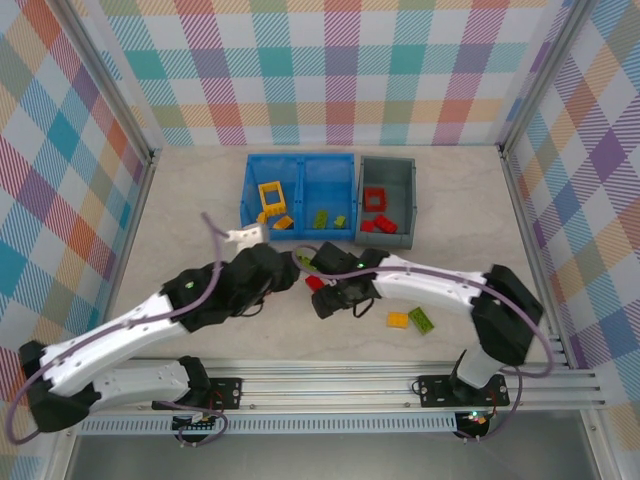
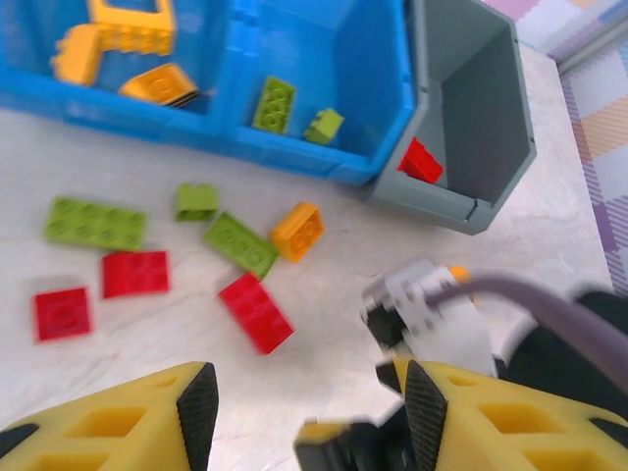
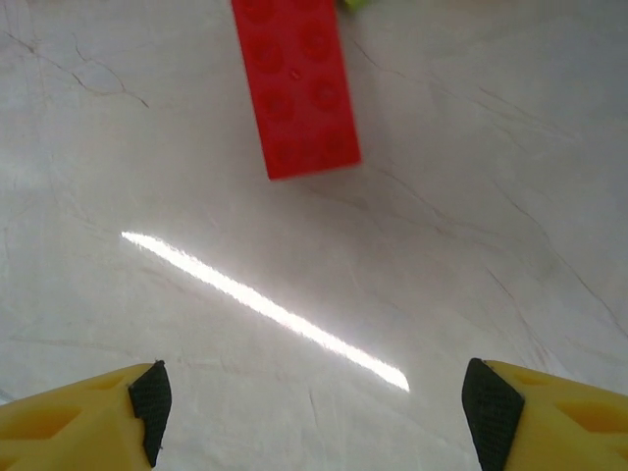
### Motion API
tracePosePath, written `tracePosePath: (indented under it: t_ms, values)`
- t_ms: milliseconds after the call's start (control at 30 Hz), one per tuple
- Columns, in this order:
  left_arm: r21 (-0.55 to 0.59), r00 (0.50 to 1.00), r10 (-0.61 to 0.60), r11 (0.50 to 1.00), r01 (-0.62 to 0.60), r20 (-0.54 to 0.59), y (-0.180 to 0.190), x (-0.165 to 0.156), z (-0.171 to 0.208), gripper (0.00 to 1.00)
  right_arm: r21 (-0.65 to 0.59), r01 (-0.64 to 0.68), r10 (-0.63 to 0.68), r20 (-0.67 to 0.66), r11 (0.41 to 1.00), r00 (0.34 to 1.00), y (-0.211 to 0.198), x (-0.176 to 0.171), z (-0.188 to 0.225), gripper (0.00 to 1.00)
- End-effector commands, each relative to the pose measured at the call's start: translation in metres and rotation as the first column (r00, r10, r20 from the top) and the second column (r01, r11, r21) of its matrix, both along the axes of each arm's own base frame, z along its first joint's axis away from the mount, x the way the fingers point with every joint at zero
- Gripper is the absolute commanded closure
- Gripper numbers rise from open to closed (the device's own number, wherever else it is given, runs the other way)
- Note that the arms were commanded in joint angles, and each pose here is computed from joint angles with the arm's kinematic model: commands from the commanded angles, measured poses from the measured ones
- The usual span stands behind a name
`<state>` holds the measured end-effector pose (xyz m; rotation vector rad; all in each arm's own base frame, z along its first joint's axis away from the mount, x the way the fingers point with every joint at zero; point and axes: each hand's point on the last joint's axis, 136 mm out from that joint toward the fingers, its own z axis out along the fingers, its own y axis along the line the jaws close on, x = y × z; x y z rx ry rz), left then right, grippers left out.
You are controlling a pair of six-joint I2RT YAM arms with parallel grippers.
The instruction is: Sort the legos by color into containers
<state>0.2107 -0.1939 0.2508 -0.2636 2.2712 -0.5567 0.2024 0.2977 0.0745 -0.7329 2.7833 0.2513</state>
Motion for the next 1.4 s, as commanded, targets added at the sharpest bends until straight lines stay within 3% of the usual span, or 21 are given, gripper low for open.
tracePosePath:
  t_ms: [0, 100, 233, 500, 800, 933, 1167, 1367]
  values:
    - [-0.005, 0.992, 0.119, 0.993, -0.12, -0.027, 0.049, -0.02, -0.01, 0.45, 0.033, -0.091, 0.09, 0.019, 0.995, 0.996, 0.028, 0.023, -0.002, 0.19]
    - [-0.039, 0.986, 0.166, 0.985, -0.167, -0.019, 0.084, -0.036, -0.009, 0.45, 0.013, -0.083, 0.083, 0.011, 0.996, 0.996, 0.034, 0.041, -0.016, 0.2]
    - [-0.099, 0.983, 0.184, 0.978, -0.185, -0.015, 0.101, -0.046, -0.009, 0.45, -0.029, -0.076, 0.076, -0.003, 0.997, 0.997, 0.039, 0.057, -0.033, 0.26]
    - [-0.094, 0.988, 0.154, 0.984, -0.154, -0.006, 0.096, -0.045, -0.007, 0.45, -0.046, -0.081, 0.08, -0.018, 0.996, 0.997, 0.049, 0.065, -0.048, 0.49]
    - [-0.088, 0.994, 0.109, 0.99, -0.107, 0.018, 0.086, -0.042, 0.0, 0.44, -0.037, -0.076, 0.075, -0.029, 0.996, 0.997, 0.049, 0.059, -0.052, 0.62]
    - [-0.107, 0.997, 0.074, 0.992, -0.071, 0.027, 0.077, -0.042, 0.005, 0.44, -0.004, -0.061, 0.061, 0.002, 0.998, 0.998, 0.045, 0.055, -0.032, 0.7]
    - [-0.13, 0.994, -0.102, 0.986, 0.105, 0.03, 0.019, -0.034, 0.022, 0.42, 0.087, 0.043, -0.053, 0.118, 0.995, 0.992, -0.003, 0.046, 0.053, 0.71]
    - [-0.124, 0.966, -0.258, 0.958, 0.259, 0.028, -0.065, -0.009, 0.032, 0.43, 0.081, 0.284, -0.295, 0.172, 0.955, 0.94, -0.083, 0.091, 0.086, 0.71]
